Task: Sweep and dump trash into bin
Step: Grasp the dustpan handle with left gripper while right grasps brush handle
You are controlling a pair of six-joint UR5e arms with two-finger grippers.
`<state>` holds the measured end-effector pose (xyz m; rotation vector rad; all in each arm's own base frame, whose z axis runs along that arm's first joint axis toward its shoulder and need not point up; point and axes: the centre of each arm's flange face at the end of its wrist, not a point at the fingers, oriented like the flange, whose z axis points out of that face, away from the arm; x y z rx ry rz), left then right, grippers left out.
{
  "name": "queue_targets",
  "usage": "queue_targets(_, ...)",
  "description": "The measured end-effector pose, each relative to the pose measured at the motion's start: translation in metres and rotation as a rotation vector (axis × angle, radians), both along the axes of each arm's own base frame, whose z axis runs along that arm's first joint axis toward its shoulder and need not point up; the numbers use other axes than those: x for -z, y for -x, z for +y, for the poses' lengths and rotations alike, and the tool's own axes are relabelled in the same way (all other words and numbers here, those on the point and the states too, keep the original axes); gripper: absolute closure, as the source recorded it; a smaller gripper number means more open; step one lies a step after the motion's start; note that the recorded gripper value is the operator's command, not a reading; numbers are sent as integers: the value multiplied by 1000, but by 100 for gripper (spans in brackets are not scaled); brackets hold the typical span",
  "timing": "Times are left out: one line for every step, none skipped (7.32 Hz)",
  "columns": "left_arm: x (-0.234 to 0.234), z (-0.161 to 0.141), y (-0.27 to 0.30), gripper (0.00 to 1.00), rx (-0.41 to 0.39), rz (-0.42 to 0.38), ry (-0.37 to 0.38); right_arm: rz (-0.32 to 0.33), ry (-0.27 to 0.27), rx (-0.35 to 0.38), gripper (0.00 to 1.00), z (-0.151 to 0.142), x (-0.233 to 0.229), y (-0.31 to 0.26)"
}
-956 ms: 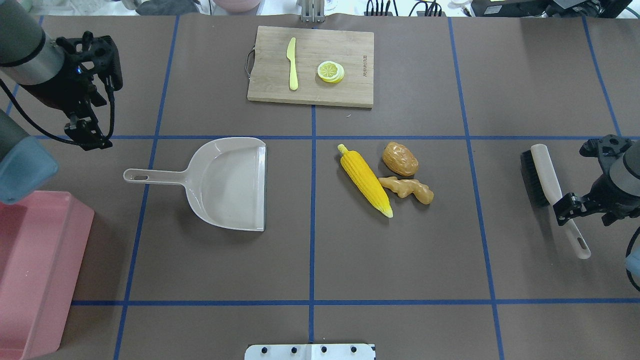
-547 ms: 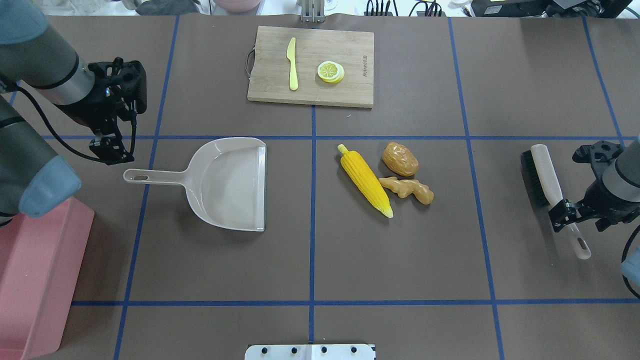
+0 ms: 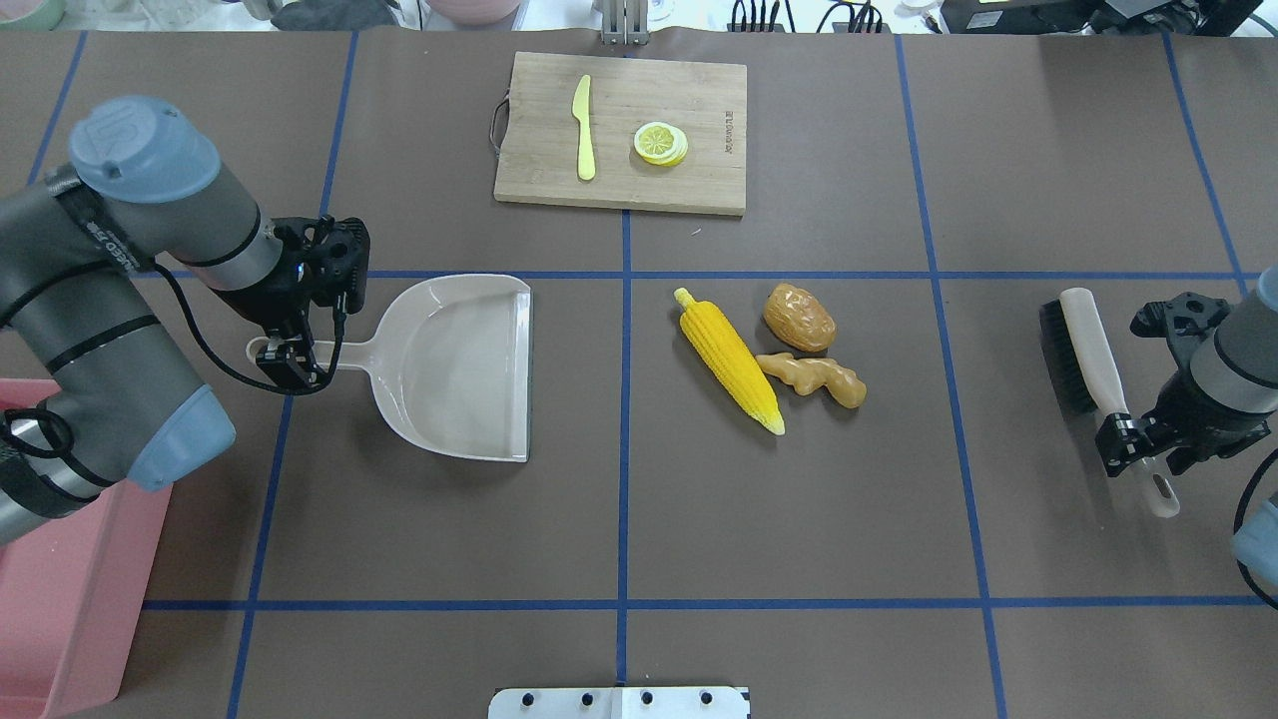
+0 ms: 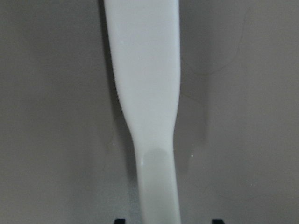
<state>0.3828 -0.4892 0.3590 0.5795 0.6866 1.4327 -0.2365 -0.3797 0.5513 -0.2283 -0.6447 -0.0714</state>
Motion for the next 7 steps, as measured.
queue_targets(-7,1,-7,3,-6,-6,4,-1,1,1,100,0,0,0)
queue_targets(-14,0,-10,3,-4,-18,6,-2,2,1,100,0,0,0)
queue_targets(-22,-1,-12,3,3,-34,7,-3,2,2,100,0,0,0)
queue_targets(-31,-3,-13,5,5,-45,10,-3,2,1,100,0,0,0)
queue_targets(-39,-4,-16,19,6,-49,12,-5,-1,1,100,-1,3,2)
queue_targets(-45,-5,-19,36,5,-48,12,-9,-3,-1,100,-5,10,4)
queue_targets(-48,-5,-20,57,5,-49,13,-11,-4,-3,100,-12,19,7)
